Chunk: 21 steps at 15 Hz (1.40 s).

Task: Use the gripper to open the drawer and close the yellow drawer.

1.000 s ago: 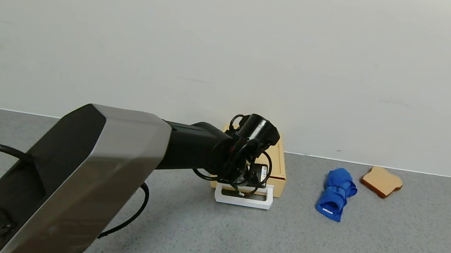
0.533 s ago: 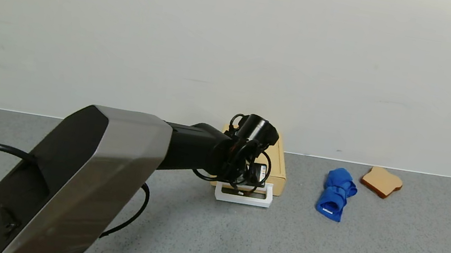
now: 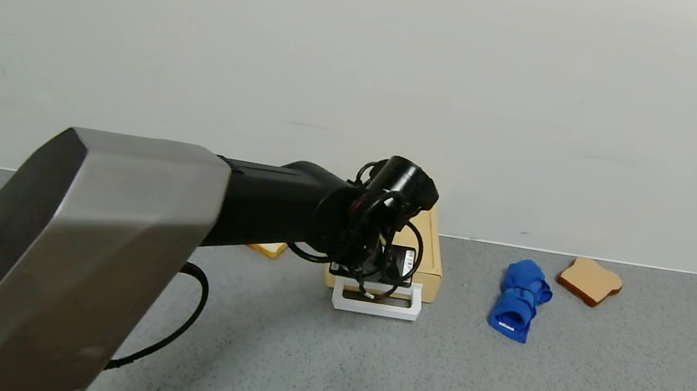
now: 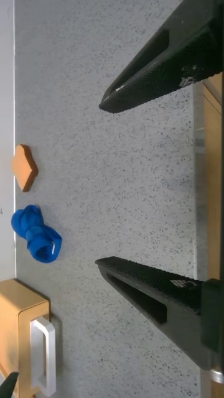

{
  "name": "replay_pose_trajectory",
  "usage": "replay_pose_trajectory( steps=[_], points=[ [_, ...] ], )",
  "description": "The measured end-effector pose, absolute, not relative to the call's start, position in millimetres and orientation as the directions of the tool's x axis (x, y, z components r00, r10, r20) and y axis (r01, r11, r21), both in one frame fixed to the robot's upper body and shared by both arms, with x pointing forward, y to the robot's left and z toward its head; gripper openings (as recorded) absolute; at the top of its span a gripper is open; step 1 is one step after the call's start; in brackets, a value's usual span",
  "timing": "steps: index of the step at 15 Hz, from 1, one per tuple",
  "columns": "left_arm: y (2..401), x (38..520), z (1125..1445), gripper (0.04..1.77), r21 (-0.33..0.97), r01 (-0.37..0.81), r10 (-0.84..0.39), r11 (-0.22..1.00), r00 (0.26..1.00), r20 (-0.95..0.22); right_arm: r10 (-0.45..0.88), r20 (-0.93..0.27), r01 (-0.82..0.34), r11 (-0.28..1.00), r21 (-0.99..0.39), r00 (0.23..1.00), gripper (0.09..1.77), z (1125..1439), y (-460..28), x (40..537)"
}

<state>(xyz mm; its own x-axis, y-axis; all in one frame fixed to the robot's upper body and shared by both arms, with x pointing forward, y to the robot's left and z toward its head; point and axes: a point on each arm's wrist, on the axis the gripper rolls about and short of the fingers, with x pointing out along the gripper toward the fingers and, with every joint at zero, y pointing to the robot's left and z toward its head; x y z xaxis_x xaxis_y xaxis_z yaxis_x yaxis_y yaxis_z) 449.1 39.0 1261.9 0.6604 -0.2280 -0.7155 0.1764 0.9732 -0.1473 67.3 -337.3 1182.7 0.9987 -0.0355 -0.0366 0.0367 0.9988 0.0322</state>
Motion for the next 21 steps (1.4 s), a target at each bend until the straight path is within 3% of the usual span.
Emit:
replay_pose_trajectory(
  steps=[5,9,12,17,21],
  points=[
    [60,419,1307,0.11,-0.194,0.242,-0.305,0.951,0.620,-0.723,-0.036,-0.037,0.037,0.999,0.032,0.999,1.70,1183,-337,67],
    [91,383,1328,0.11,-0.227,0.431,-0.451,0.873,0.538,-0.712,-0.036,-0.037,0.037,0.999,0.032,0.999,1.70,1183,-337,67],
    [119,357,1330,0.11,-0.214,0.526,-0.515,0.823,0.533,-0.671,-0.036,-0.037,0.037,0.999,0.032,0.999,1.70,1183,-337,67],
    [165,319,1340,0.85,-0.178,0.562,-0.542,0.808,0.589,-0.600,-0.036,-0.037,0.037,0.999,0.032,0.999,1.70,1183,-337,67],
    [192,309,1338,1.19,-0.131,0.560,-0.544,0.818,0.680,-0.492,-0.036,-0.037,0.037,0.999,0.032,0.999,1.70,1183,-337,67]
  ],
)
